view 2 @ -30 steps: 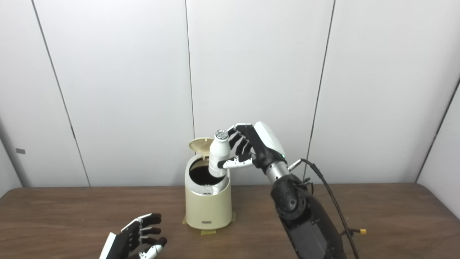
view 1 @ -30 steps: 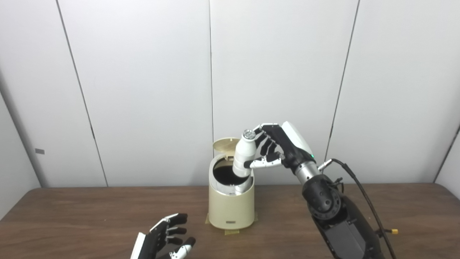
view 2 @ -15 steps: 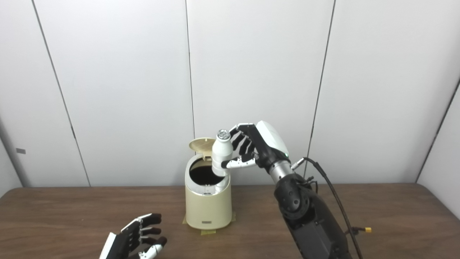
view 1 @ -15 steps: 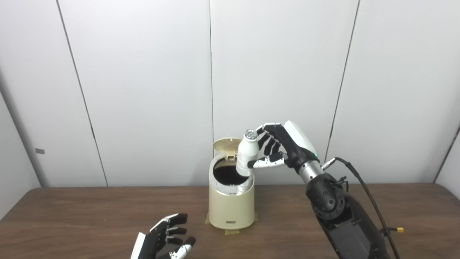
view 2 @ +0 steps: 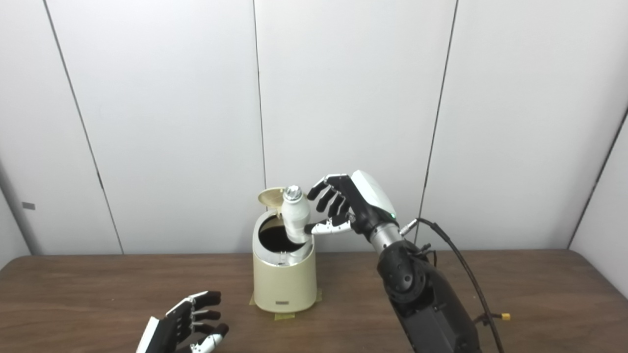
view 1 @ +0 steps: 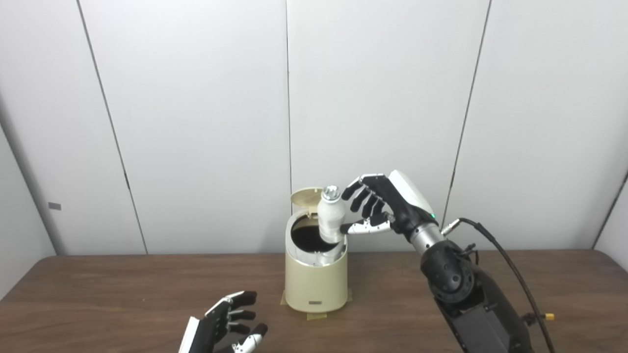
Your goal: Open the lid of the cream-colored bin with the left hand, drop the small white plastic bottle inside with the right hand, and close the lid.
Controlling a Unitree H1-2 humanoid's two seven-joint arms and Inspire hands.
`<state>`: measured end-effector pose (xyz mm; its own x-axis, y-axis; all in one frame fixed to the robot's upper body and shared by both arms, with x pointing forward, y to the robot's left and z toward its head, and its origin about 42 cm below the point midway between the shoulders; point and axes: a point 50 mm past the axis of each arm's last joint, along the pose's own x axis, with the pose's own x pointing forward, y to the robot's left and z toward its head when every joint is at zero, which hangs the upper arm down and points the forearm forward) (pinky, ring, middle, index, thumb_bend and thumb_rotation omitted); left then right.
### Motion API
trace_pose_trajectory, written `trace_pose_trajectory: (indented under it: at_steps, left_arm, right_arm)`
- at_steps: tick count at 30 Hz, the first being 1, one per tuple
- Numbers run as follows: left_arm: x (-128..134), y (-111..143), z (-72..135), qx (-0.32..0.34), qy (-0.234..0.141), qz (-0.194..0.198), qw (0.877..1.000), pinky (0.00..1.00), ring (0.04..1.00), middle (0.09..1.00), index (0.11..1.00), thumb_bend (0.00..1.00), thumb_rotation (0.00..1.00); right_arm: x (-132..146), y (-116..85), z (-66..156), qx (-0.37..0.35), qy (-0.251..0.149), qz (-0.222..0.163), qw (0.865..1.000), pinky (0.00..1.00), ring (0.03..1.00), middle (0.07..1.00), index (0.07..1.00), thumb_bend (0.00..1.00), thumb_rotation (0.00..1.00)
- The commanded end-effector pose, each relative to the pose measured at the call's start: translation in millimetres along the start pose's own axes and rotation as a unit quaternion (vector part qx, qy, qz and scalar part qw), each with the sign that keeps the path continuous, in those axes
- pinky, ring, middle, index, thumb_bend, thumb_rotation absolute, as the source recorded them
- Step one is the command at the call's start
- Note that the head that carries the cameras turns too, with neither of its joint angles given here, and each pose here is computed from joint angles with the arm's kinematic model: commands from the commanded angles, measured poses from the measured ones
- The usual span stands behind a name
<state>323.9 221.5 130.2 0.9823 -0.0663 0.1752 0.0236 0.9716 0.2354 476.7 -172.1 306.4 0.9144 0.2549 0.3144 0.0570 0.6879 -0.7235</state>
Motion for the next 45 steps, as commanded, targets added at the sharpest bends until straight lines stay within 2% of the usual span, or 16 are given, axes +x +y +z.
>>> trace_pose_trajectory:
  at_steps: [1,7,12,24,31,33,34,35,37,40,42,45]
  left_arm:
    - [12,-3,15,0.0,-0.031,-0.002,1.0,0.61,0.707,0.779,0.773,0.54,0.1]
    - [12,-4,15,0.003,-0.029,-0.003,1.0,0.63,0.709,0.775,0.771,0.54,0.11]
    - [12,-5,15,0.001,-0.027,-0.003,1.0,0.64,0.712,0.78,0.774,0.54,0.1]
    - [12,-4,14,0.0,-0.027,-0.003,1.0,0.62,0.717,0.787,0.776,0.54,0.08]
    - [12,-4,15,-0.001,-0.027,0.001,1.0,0.61,0.708,0.781,0.777,0.54,0.08]
    - [11,-3,15,-0.001,-0.031,0.001,1.0,0.61,0.704,0.779,0.774,0.54,0.09]
    - [11,-3,15,0.001,-0.032,0.0,0.999,0.6,0.701,0.778,0.771,0.54,0.09]
    - [11,-3,15,0.002,-0.033,0.0,0.999,0.6,0.701,0.779,0.771,0.54,0.09]
    - [10,-2,17,0.004,-0.034,0.0,0.999,0.61,0.705,0.782,0.77,0.54,0.1]
    - [10,-1,18,0.003,-0.036,0.0,0.999,0.61,0.711,0.784,0.773,0.54,0.11]
    - [9,-1,20,0.004,-0.037,-0.001,0.999,0.62,0.709,0.782,0.775,0.55,0.13]
    - [9,1,20,0.001,-0.041,-0.002,0.999,0.62,0.708,0.781,0.775,0.55,0.13]
  right_arm:
    - [11,-18,20,-0.005,-0.038,-0.025,0.999,0.31,0.374,0.457,0.555,0.51,0.0]
    - [8,-13,20,-0.017,-0.044,-0.021,0.999,0.36,0.371,0.457,0.556,0.51,0.0]
    - [6,-11,20,-0.015,-0.041,-0.017,0.999,0.29,0.363,0.464,0.559,0.51,0.0]
    - [4,-12,15,-0.016,-0.037,-0.018,0.999,0.28,0.365,0.461,0.557,0.51,0.0]
    - [-10,-20,3,0.075,-0.03,-0.041,0.996,0.25,0.364,0.463,0.553,0.51,0.0]
    - [-26,-20,-4,0.089,-0.035,-0.019,0.995,0.3,0.385,0.479,0.554,0.51,0.0]
    - [-35,-19,-9,0.096,-0.037,-0.004,0.995,0.35,0.437,0.544,0.526,0.52,0.07]
    - [-44,-17,-13,0.106,-0.036,0.009,0.994,0.41,0.499,0.61,0.628,0.68,0.15]
    - [-64,-10,-24,0.138,-0.028,0.024,0.99,0.49,0.612,0.732,0.765,0.83,0.22]
    - [-90,0,-40,0.208,-0.007,0.035,0.978,0.57,0.746,0.869,0.882,0.87,0.27]
    - [-105,4,-49,0.242,0.0,0.027,0.97,0.6,0.779,0.894,0.911,0.85,0.25]
    - [-123,14,-65,0.269,0.005,0.001,0.963,0.63,0.78,0.895,0.918,0.84,0.27]
